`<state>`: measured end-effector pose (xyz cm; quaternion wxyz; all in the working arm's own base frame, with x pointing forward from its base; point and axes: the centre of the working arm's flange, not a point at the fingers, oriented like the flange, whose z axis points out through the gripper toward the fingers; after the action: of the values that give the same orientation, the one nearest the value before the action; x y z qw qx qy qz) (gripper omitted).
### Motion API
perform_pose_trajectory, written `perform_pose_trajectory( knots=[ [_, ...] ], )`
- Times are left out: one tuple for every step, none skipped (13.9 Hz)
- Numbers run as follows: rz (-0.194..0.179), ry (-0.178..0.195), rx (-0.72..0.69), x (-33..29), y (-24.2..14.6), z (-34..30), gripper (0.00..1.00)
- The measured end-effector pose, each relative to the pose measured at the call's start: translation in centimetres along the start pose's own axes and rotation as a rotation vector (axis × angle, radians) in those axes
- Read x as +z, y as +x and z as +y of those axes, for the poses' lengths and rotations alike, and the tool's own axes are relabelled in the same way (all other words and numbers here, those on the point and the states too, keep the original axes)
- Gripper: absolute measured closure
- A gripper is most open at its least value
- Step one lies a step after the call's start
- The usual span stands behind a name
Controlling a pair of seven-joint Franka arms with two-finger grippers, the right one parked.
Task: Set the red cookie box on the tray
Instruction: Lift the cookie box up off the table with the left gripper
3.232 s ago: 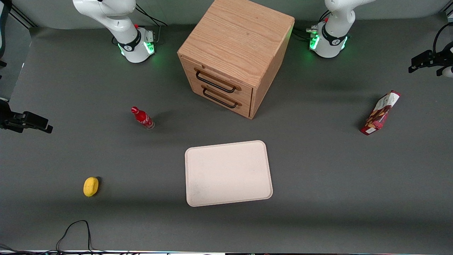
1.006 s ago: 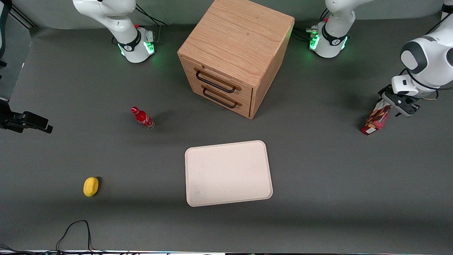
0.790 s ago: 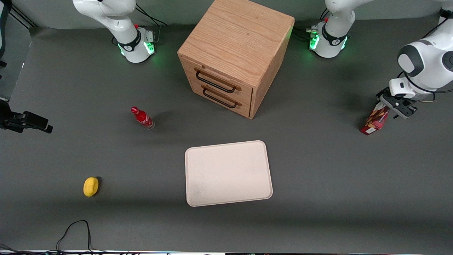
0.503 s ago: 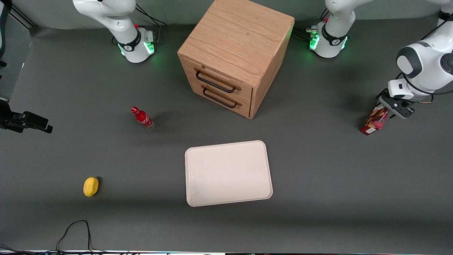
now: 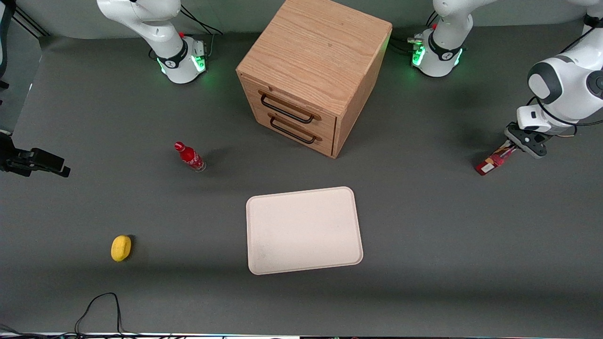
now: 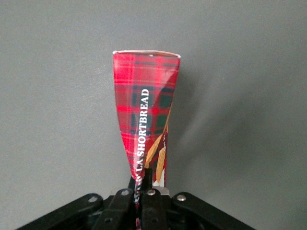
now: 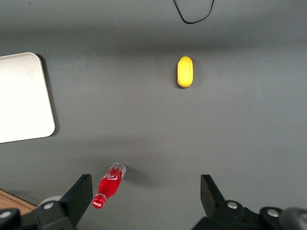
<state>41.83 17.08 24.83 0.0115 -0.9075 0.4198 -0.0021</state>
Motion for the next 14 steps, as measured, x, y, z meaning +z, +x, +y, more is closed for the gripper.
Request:
perform_pose_trajectory(
  knots=[
    [-0.001, -0.003, -0.009, -0.2, 0.0, -0.2, 0.97],
    [-0.004, -0.011, -0.019, -0.8, 0.1, -0.4, 0.97],
    [-0.009, -0.022, -0.028, -1.8, 0.3, -0.9, 0.97],
    [-0.016, -0.036, -0.036, -3.4, 0.6, -1.4, 0.97],
    [-0.022, -0.049, -0.045, -5.6, 0.8, -2.1, 0.97],
    [-0.029, -0.063, -0.054, -8.5, 1.1, -2.8, 0.97],
    [-0.039, -0.080, -0.064, -11.9, 1.5, -3.5, 0.97],
    [-0.050, -0.097, -0.075, -15.8, 2.0, -4.0, 0.97],
    [-0.058, -0.105, -0.088, -20.1, 2.6, -4.5, 0.97],
    [-0.062, -0.104, -0.102, -24.4, 3.0, -4.9, 0.97],
    [-0.063, -0.096, -0.112, -28.4, 3.2, -5.1, 0.97],
    [-0.067, -0.087, -0.119, -31.5, 3.1, -5.2, 0.97],
    [-0.075, -0.077, -0.124, -33.9, 3.0, -5.2, 0.97],
    [-0.080, -0.066, -0.126, -35.7, 2.9, -5.2, 0.97]
  ],
)
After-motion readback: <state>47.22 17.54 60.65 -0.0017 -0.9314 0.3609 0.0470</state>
